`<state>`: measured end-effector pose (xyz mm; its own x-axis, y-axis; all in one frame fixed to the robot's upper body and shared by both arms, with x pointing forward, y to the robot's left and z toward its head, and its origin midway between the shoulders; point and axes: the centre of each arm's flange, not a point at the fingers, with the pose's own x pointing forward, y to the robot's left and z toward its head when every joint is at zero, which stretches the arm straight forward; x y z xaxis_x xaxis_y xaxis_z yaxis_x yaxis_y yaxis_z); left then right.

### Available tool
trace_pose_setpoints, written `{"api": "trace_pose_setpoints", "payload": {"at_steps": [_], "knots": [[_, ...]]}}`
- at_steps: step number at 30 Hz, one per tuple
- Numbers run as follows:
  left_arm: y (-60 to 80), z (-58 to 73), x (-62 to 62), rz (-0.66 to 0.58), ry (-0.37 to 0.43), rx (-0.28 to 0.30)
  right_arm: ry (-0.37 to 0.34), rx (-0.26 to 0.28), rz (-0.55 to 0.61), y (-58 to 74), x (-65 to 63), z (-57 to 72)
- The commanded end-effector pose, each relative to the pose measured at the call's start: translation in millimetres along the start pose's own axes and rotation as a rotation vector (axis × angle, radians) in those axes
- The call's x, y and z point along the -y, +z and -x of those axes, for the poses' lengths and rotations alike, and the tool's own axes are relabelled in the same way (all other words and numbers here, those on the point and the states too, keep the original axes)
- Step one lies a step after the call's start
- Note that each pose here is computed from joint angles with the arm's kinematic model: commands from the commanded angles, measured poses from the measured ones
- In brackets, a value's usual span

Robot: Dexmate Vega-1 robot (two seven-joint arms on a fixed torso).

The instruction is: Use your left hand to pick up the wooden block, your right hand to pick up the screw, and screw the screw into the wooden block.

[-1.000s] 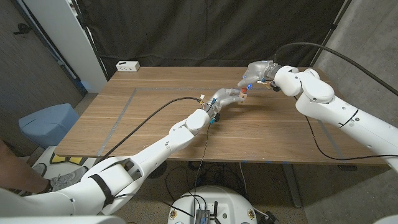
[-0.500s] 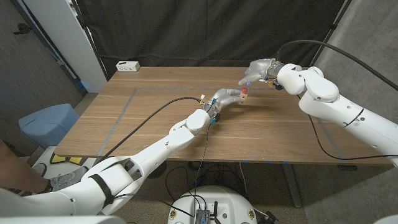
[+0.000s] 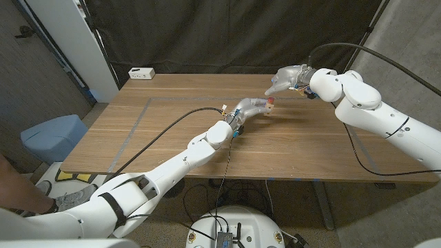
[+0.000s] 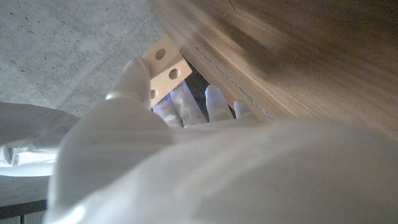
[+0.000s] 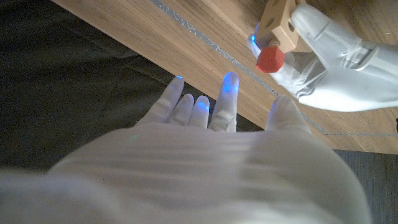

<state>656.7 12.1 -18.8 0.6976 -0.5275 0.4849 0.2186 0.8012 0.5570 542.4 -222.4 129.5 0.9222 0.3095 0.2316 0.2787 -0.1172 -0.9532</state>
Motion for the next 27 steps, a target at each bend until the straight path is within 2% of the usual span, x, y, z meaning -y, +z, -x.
{"api": "trace_pose_setpoints", "payload": {"at_steps": [1,16,27], "knots": [[-0.5,-0.6,-1.7,0.001,0.003,-0.001,0.059,0.044,-0.018,0.9,2.1,-0.2],[0.8,-0.5,-2.1,-0.004,-0.001,0.004,0.121,0.051,0.017,5.7,2.2,-3.9],[1.2,-0.6,-1.4,-0.005,-0.002,0.005,0.123,0.038,0.054,8.1,1.3,-5.3]]}}
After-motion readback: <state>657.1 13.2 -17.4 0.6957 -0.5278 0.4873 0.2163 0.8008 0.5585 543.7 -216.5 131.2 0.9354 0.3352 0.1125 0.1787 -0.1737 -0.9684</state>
